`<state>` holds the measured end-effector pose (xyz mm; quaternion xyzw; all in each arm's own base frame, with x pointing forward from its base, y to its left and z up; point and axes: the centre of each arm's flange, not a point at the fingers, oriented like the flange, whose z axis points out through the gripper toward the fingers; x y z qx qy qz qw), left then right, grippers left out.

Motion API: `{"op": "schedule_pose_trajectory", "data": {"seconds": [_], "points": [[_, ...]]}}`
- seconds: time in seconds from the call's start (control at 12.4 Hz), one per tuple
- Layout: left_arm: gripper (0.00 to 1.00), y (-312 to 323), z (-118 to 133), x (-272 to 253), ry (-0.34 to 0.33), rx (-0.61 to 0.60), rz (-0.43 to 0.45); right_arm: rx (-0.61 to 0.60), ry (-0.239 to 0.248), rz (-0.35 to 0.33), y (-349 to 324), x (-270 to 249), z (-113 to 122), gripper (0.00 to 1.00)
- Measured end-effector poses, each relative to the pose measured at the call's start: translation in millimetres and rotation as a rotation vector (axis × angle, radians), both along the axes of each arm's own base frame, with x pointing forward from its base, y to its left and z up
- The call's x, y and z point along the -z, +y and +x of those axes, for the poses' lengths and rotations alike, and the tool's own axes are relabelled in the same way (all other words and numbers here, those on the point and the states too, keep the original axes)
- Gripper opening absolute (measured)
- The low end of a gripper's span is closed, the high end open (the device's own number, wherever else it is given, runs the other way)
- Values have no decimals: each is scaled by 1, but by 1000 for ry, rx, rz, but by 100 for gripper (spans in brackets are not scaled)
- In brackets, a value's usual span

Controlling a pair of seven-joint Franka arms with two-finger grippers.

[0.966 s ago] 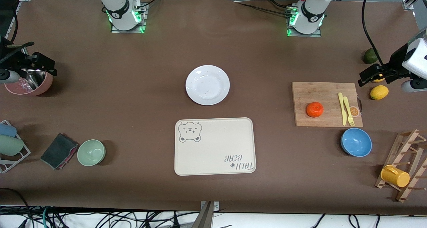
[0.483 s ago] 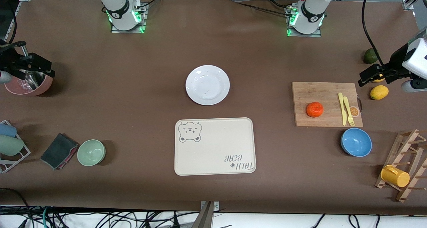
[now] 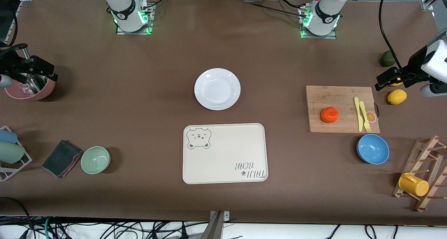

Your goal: Place orange and plate with both arms

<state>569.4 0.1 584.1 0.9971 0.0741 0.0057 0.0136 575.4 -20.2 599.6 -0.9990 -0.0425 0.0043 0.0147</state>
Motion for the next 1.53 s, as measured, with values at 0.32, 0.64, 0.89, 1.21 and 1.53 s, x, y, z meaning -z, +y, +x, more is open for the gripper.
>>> {"op": "schedule_pose_trajectory", "data": {"seconds": [0.32,0.64,0.89,1.21,1.53], "points": [[100,0,0,0,-1,-1,0,0,0,5,1,0,0,100],[100,1,2,3,5,-3,-1,0,6,6,1,-3,-2,100],[100,-2,21,51,84,6,-12,-4,18,7,2,-14,-7,100],[100,-4,51,144,196,14,-33,-15,18,9,8,-16,-6,100],[100,-18,50,255,128,26,-41,0,26,7,-1,-11,-4,100]]}}
